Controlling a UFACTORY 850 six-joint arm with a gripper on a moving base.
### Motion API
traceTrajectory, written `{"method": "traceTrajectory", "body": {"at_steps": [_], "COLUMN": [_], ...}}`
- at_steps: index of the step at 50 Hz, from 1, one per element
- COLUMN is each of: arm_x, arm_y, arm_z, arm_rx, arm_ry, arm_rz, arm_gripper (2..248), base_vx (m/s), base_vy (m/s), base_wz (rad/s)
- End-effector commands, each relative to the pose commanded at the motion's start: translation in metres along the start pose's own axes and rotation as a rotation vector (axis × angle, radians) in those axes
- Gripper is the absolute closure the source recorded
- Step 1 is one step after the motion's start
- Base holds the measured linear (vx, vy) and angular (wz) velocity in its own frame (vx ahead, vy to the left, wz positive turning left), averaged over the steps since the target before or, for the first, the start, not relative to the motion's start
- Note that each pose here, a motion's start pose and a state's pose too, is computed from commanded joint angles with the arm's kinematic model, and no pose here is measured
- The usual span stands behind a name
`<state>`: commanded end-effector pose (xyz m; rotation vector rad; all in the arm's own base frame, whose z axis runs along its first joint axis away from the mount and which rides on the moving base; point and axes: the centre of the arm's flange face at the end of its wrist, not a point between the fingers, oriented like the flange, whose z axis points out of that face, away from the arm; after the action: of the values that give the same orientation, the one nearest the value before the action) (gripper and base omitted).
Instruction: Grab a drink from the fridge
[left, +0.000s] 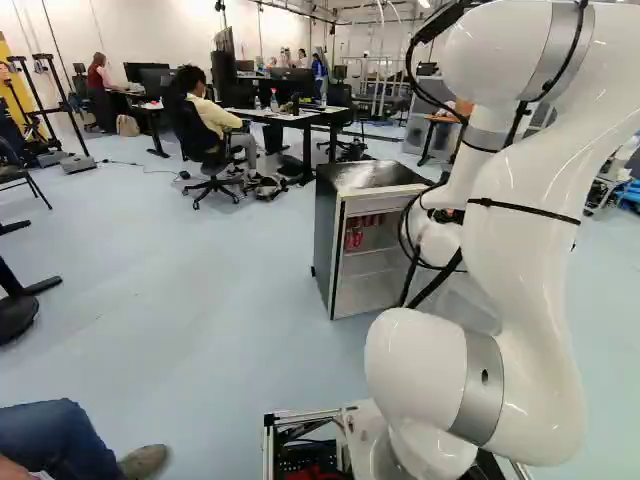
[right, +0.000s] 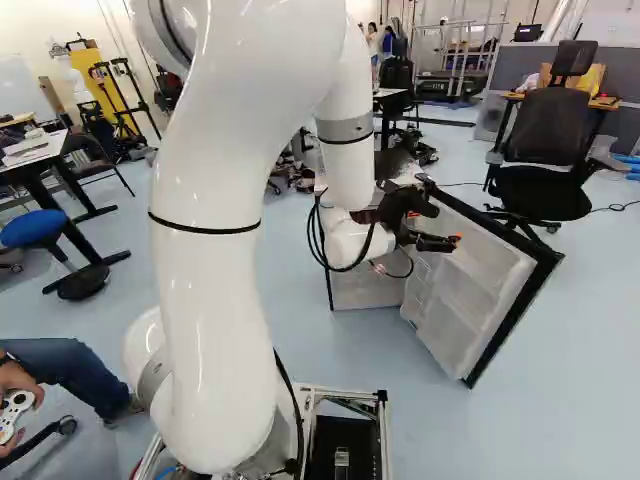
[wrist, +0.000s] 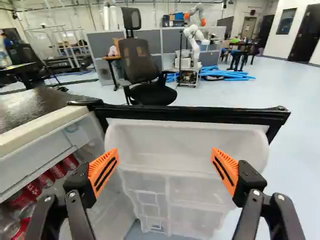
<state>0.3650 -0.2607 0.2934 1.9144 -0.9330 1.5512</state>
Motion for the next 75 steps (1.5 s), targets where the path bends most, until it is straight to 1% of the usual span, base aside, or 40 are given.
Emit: {"method": "traceTrajectory", "body": {"at_steps": [21,36,60,75], "arm_x": [-0.003,-0.005,-0.013,-0.028], "arm_y": [0.001,-0.011,-0.03,-0.043], "arm_z": [-0.026,-0.03,-0.038,-0.034], "arm_rx": [0.18,0.327,0.56,0.706], "arm_ry": [-0.03,-0.042,-0.086,-0.125], "arm_rz": [-0.073,-0.127,-0.226,-0.289], "arm_gripper": [3,3,3,3], "base_vx": [0.0,0.0,0.0,0.0], "base_vy": [0.0,0.0,0.0,0.0], "base_wz": [0.0,0.0,0.0,0.0]}}
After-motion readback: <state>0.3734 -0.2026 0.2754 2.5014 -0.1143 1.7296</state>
